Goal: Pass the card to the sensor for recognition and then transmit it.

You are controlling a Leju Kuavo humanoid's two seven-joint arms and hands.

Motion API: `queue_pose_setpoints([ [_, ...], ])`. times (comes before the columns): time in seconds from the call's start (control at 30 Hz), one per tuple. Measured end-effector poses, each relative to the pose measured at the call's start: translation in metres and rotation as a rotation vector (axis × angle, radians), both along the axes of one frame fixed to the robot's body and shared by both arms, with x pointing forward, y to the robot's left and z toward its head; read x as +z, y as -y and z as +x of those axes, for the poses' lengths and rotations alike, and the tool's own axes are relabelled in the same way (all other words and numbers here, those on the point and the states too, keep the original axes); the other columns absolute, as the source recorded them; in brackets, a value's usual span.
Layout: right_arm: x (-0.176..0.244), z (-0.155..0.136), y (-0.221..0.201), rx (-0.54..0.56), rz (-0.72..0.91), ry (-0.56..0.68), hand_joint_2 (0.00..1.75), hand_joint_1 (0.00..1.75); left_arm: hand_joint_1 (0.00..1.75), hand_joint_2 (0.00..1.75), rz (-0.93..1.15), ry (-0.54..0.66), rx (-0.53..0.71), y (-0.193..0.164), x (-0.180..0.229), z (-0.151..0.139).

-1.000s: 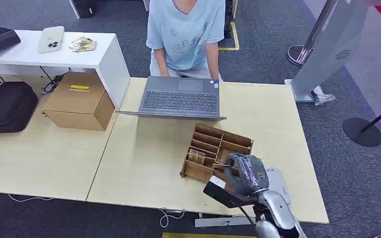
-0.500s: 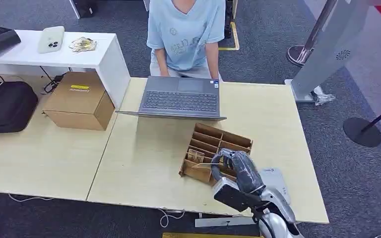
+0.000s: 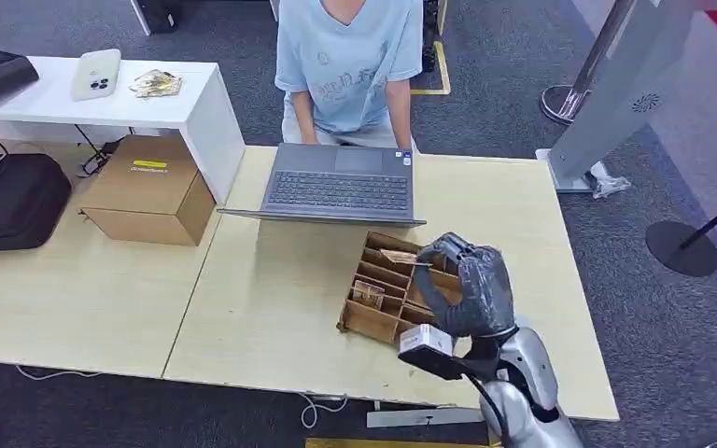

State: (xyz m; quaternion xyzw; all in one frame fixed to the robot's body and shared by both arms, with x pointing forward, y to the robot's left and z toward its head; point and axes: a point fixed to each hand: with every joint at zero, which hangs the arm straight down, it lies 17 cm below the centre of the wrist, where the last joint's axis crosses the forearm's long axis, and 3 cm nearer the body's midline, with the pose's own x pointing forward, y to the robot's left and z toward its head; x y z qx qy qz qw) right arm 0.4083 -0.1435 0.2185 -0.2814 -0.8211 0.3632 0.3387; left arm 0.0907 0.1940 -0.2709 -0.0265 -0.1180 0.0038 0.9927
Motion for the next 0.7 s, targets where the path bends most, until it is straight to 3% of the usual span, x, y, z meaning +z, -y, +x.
queue_pose_setpoints([
  [0.3,0.050,0.027,-0.016,-0.049,-0.065,0.209,1.75,1.75,0.00,0.00,-0.003,0.008,-0.023,0.002,0.001,0.002],
  [0.4,0.055,0.039,-0.022,-0.054,-0.081,0.222,1.75,1.75,0.00,0.00,-0.002,0.008,-0.030,0.002,0.001,0.003],
  [0.7,0.066,0.119,-0.039,-0.138,-0.210,0.154,1.75,1.75,0.00,0.00,-0.001,0.007,-0.040,0.002,0.002,0.010],
])
